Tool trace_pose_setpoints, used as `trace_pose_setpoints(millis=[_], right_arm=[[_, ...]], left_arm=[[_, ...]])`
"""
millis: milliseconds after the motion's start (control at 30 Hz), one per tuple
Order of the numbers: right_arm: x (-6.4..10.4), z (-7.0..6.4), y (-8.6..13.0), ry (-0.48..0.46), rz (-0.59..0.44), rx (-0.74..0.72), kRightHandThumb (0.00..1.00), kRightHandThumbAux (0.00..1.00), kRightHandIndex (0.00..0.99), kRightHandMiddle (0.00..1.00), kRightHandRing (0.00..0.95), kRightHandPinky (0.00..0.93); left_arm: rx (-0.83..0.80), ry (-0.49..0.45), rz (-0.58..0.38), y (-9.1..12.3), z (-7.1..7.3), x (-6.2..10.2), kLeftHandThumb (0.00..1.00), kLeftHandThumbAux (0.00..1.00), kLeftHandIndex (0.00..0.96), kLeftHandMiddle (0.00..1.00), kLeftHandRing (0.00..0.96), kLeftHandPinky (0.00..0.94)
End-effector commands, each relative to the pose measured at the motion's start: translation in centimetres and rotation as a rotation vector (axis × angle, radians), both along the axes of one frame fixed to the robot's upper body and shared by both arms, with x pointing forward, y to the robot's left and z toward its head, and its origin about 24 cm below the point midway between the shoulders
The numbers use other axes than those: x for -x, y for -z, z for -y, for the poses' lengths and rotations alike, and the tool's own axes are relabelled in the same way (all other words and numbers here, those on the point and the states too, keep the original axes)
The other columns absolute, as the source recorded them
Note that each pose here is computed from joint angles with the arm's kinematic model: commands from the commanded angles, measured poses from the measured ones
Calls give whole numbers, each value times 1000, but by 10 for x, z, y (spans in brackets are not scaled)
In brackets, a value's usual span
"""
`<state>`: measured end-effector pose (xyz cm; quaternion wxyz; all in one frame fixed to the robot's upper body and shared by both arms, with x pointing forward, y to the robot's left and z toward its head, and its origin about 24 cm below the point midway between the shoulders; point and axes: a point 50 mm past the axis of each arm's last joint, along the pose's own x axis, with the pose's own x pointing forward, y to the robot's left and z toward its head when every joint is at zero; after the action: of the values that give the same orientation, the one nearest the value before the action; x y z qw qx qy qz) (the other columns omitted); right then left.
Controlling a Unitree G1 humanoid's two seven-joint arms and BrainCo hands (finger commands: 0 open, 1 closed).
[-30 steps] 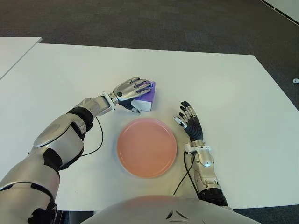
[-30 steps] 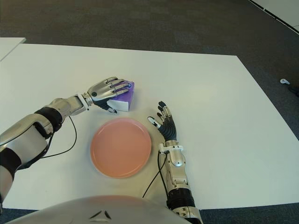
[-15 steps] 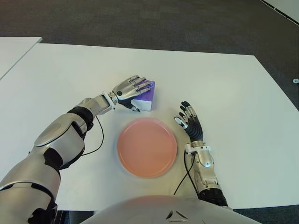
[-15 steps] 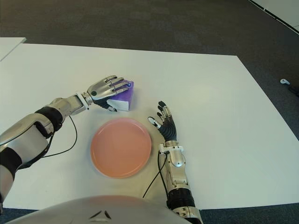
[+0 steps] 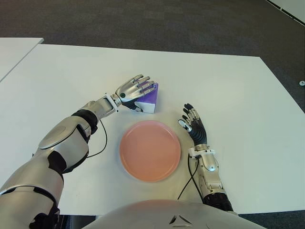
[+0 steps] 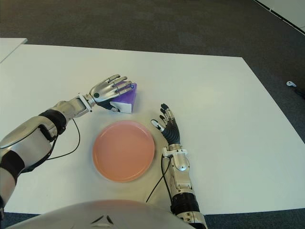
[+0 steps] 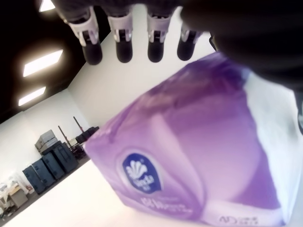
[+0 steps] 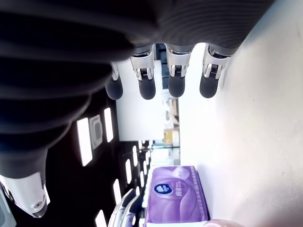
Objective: Put the tissue paper into the plate.
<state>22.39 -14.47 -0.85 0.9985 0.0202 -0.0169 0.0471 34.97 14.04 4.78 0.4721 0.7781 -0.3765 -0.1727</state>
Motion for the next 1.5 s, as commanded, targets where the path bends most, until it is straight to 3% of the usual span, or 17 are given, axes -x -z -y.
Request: trace_pose_setpoints(millis=[33, 367, 933, 1500], right_arm=[[41, 4, 52, 21, -311, -6, 0, 589, 0, 0, 0, 0], [44, 4, 52, 21, -315, -8, 0, 590, 0, 0, 0, 0], [50, 3, 48, 8, -312, -3, 0, 586, 0, 0, 0, 0], [55, 4, 46, 9, -326, -9, 0, 601, 0, 0, 0, 0]], left_arm=[[-4, 4, 15, 1, 2, 0, 0, 350, 0, 0, 0, 0], [18, 3, -13, 6, 4, 3, 14, 361, 0, 0, 0, 0], [20, -132, -244, 48, -7, 24, 33, 343, 0, 0, 0, 0], [57, -215, -398, 61, -12, 31, 78, 340, 0, 0, 0, 0]])
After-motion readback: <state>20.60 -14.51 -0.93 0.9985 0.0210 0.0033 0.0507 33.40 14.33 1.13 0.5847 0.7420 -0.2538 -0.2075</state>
